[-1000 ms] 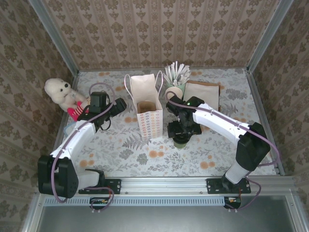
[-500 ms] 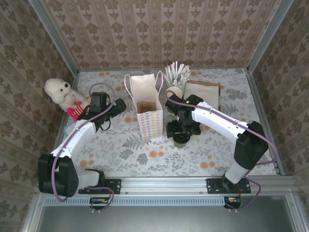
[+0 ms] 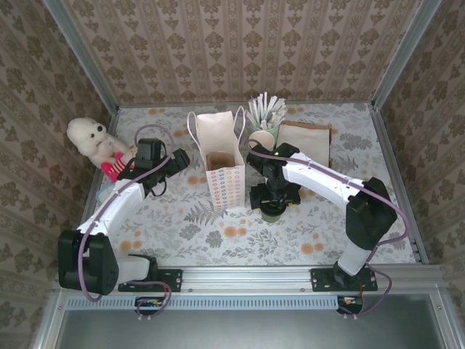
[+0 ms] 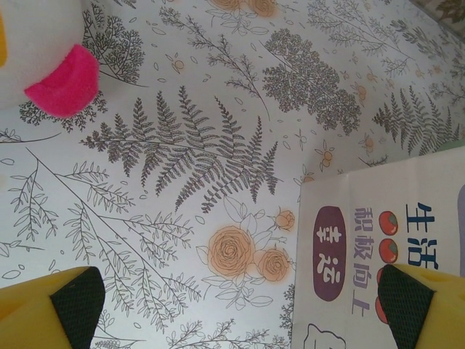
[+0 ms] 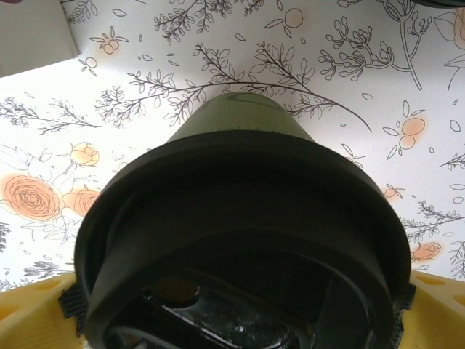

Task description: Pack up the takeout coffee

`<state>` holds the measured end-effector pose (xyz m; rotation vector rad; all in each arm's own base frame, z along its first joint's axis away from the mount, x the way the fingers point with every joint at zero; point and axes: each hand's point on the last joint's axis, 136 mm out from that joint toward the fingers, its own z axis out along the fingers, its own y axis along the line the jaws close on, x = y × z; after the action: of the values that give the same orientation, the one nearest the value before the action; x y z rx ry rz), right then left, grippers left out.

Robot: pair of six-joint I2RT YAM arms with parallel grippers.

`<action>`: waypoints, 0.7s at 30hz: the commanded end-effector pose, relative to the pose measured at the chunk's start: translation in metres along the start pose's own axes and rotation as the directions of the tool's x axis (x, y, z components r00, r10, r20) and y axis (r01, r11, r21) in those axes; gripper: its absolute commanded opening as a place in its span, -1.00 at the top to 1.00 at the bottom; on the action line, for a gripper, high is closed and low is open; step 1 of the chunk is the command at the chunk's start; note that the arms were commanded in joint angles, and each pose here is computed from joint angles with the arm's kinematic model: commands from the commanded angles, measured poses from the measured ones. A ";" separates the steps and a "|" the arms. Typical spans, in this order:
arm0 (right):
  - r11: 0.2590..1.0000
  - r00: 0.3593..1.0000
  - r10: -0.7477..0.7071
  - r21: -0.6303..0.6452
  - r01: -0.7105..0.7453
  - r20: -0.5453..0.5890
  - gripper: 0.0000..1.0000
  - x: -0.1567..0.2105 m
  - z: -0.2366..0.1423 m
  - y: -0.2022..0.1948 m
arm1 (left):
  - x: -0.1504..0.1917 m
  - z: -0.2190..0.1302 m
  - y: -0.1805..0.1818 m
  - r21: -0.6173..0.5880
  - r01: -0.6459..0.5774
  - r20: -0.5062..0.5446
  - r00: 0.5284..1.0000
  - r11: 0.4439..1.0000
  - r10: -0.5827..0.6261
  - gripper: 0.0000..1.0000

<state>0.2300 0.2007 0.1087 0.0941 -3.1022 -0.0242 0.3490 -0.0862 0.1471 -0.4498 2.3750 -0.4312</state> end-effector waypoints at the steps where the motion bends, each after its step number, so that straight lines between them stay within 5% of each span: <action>1: 1.000 0.999 0.017 0.010 -0.016 -0.037 -1.00 0.003 0.002 0.000 | -0.006 -0.002 -0.001 -0.015 -0.025 0.007 1.000 1.000 0.025 -1.00; 21: 0.999 0.999 0.011 0.035 -0.009 -0.053 -0.87 0.005 0.013 -0.004 | -0.002 0.002 0.001 -0.020 -0.025 -0.014 1.000 0.999 0.024 -1.00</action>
<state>0.2299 0.2004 0.1011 0.0957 -3.0815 0.0018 0.3495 -0.0858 0.1420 -0.4459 2.3897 -0.4185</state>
